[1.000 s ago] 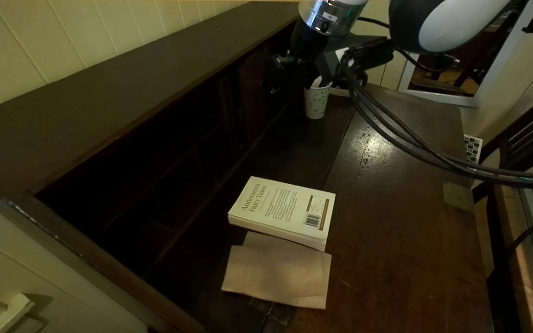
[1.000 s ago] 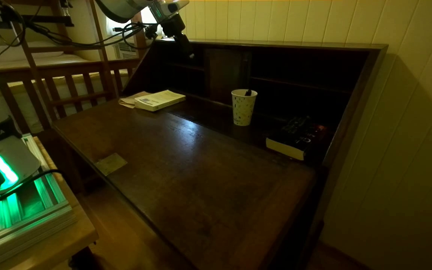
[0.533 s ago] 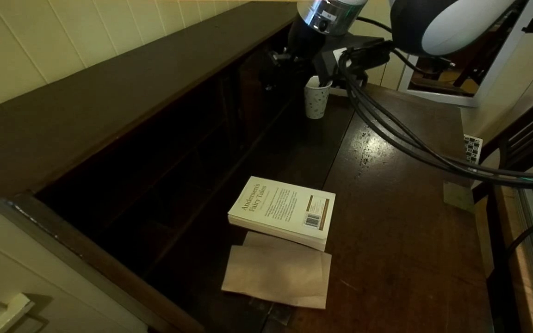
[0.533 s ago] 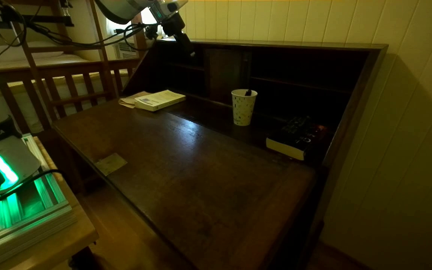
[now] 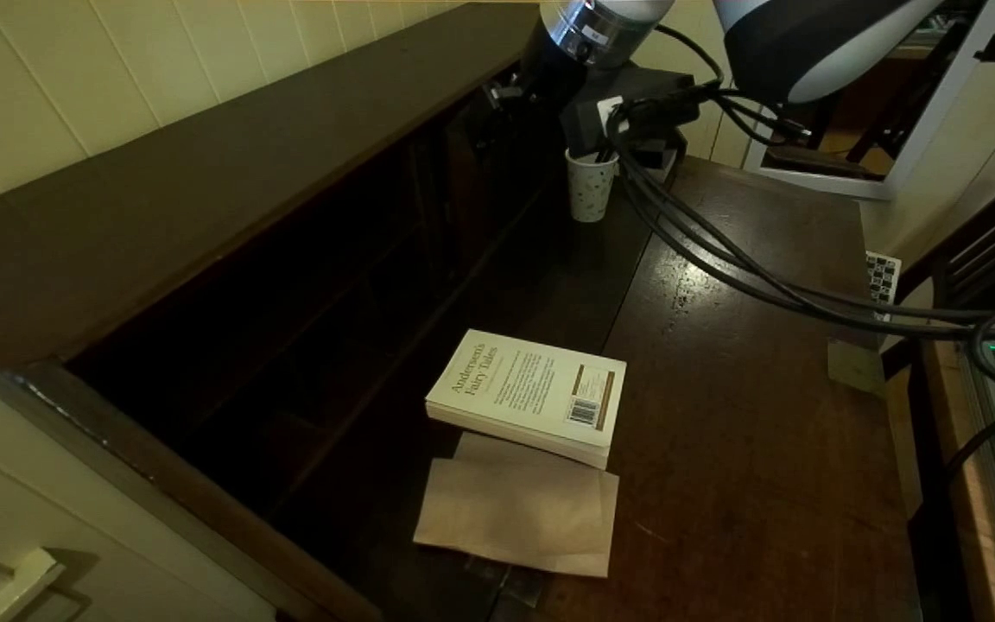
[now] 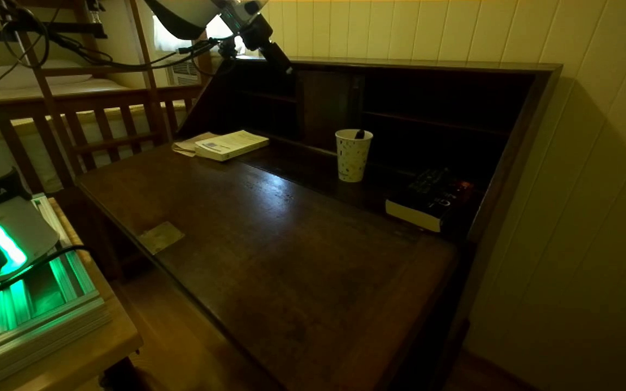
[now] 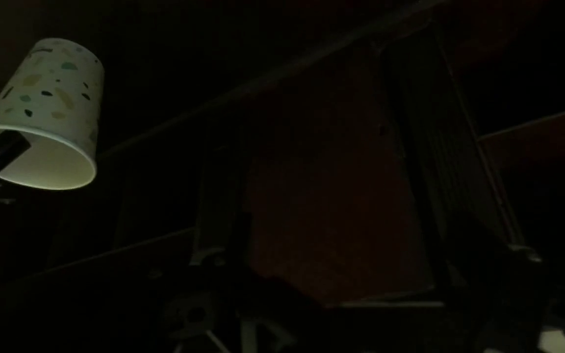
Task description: Open the compartment on the dresser
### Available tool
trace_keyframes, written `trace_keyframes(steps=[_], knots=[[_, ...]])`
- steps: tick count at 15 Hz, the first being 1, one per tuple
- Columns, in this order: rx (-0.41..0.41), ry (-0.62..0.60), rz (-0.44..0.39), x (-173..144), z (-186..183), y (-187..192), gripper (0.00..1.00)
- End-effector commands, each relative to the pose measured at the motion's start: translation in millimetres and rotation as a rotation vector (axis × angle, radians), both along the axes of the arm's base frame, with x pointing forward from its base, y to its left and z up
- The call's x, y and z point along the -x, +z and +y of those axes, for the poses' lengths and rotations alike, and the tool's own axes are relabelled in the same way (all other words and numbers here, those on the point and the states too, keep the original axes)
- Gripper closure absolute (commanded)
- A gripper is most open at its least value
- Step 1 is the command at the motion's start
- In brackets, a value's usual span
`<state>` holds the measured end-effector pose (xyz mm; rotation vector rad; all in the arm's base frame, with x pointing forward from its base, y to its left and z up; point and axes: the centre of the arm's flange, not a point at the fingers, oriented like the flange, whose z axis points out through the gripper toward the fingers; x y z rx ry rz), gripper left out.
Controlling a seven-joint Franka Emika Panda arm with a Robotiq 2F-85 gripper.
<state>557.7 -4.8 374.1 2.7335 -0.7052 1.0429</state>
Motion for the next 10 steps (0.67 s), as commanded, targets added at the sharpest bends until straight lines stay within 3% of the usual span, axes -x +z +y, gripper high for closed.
trace_keyframes(steps=[1,10], knots=[[0.032,-0.007,-0.054,-13,8,-22,0.0],[0.129,-0.007,-0.072,-25,19,-48,0.0]])
